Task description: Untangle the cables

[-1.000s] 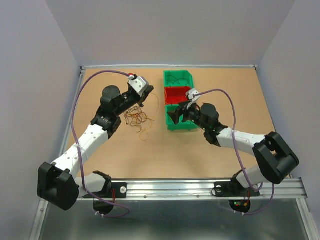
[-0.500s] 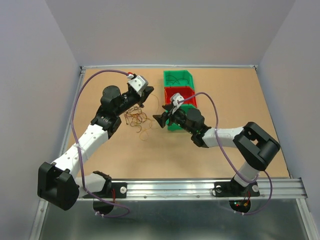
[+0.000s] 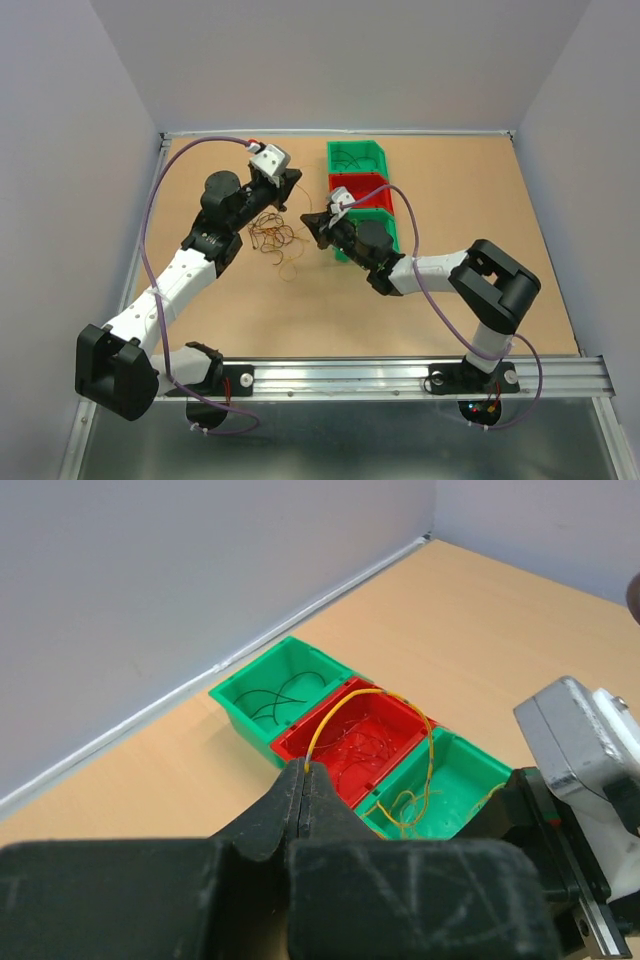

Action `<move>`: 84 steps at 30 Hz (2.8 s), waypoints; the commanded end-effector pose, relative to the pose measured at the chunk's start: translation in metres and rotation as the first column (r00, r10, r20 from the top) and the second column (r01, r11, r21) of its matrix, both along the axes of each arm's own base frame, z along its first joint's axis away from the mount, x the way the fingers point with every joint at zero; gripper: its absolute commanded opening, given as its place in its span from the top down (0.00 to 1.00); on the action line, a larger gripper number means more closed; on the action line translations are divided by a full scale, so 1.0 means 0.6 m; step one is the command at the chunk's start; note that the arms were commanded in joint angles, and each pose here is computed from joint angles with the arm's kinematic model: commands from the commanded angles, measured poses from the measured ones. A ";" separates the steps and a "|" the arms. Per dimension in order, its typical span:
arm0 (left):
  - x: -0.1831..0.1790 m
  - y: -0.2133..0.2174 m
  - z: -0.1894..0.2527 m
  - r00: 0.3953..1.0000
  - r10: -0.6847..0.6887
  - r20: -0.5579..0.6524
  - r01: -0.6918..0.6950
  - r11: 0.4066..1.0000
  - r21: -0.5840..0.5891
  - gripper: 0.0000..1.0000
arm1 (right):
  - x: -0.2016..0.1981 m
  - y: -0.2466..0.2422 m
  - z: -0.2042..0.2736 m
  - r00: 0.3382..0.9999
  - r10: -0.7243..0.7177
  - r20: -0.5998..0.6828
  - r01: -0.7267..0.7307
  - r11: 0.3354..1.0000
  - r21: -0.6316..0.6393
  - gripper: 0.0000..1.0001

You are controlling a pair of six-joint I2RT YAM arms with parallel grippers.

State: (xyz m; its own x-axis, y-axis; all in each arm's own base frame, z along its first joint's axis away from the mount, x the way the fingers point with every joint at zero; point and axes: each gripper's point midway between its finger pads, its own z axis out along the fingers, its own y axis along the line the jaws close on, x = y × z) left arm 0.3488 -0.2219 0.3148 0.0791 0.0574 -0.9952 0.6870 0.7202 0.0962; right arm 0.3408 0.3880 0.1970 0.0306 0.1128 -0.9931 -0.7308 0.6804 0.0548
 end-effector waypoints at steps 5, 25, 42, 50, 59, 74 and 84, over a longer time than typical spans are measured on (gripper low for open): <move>0.031 0.053 0.060 0.990 0.135 0.032 -0.131 0.986 -0.105 1.00 | -0.019 -0.020 0.056 0.995 -0.002 0.100 -0.003 0.999 0.052 0.60; 0.014 0.040 0.065 0.996 0.071 0.048 -0.066 0.993 -0.096 1.00 | 0.052 -0.023 0.100 0.968 -0.190 0.162 0.178 0.980 0.084 0.01; 0.018 0.048 0.068 0.994 0.101 0.049 -0.096 0.991 -0.098 1.00 | 0.036 0.025 0.084 0.977 -0.030 0.213 0.026 0.999 0.022 0.99; 0.050 0.097 0.063 0.958 0.280 0.056 -0.274 0.957 -0.095 0.78 | -0.042 0.066 0.021 0.956 0.224 0.190 -0.204 0.971 -0.122 0.99; 0.089 0.162 0.061 0.879 0.476 0.025 -0.470 0.874 -0.124 0.77 | -0.084 0.024 0.033 0.950 0.241 0.199 -0.216 0.966 -0.138 0.99; 0.029 0.023 0.013 0.997 -0.083 0.007 0.083 0.996 0.015 0.44 | 0.023 -0.110 0.198 0.992 -0.129 0.001 0.129 0.992 0.016 1.00; 0.022 -0.018 -0.028 0.977 -0.206 -0.053 0.208 0.977 0.052 0.44 | 0.044 -0.211 0.146 0.987 -0.107 -0.120 0.110 0.994 0.016 0.99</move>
State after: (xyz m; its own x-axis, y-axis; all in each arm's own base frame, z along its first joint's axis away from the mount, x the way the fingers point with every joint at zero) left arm 0.3653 -0.2227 0.2722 -0.0365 0.1133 -0.9929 0.7908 0.6107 0.0406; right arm 0.3699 0.2715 0.3051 0.0091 0.1257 -0.9920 -0.6168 0.7816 0.0934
